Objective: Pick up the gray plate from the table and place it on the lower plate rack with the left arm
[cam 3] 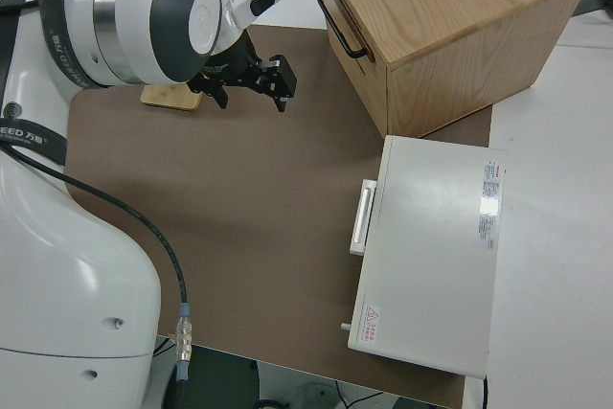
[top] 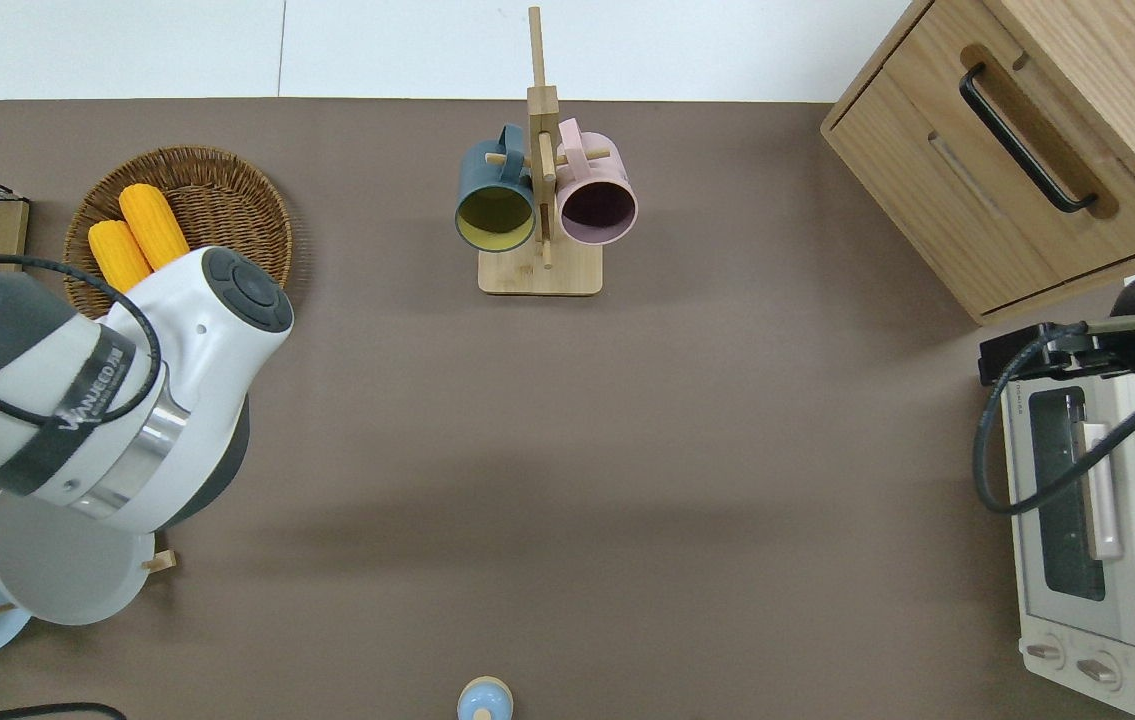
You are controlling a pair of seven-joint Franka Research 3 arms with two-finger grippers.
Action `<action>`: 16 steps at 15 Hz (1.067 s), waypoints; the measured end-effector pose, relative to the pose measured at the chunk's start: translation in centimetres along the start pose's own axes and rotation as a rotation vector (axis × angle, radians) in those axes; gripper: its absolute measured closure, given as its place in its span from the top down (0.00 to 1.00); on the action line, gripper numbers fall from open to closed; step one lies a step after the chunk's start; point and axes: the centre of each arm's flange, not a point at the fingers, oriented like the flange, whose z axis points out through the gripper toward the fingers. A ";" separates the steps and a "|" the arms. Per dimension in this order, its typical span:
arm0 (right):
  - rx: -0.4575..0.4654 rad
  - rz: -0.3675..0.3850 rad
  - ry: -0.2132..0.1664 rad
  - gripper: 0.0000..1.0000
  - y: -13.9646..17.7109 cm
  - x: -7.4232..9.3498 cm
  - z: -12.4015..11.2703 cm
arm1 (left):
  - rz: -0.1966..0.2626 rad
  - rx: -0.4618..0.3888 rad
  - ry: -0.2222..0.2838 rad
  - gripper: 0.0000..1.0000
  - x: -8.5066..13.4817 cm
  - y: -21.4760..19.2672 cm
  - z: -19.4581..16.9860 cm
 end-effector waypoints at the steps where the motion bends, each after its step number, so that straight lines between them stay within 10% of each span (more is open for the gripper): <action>1: 0.000 0.000 0.000 0.99 0.0 0.0 0.0 | -0.001 -0.063 -0.002 1.00 -0.2 -0.5 -1.2; 9: 0.000 0.000 0.000 0.99 0.0 0.0 0.0 | 0.120 -0.523 -0.079 1.00 -1.8 -1.1 -6.4; 16: 0.000 0.000 0.000 0.99 0.0 0.0 0.0 | 0.300 -0.733 0.113 0.99 1.6 -2.3 -6.7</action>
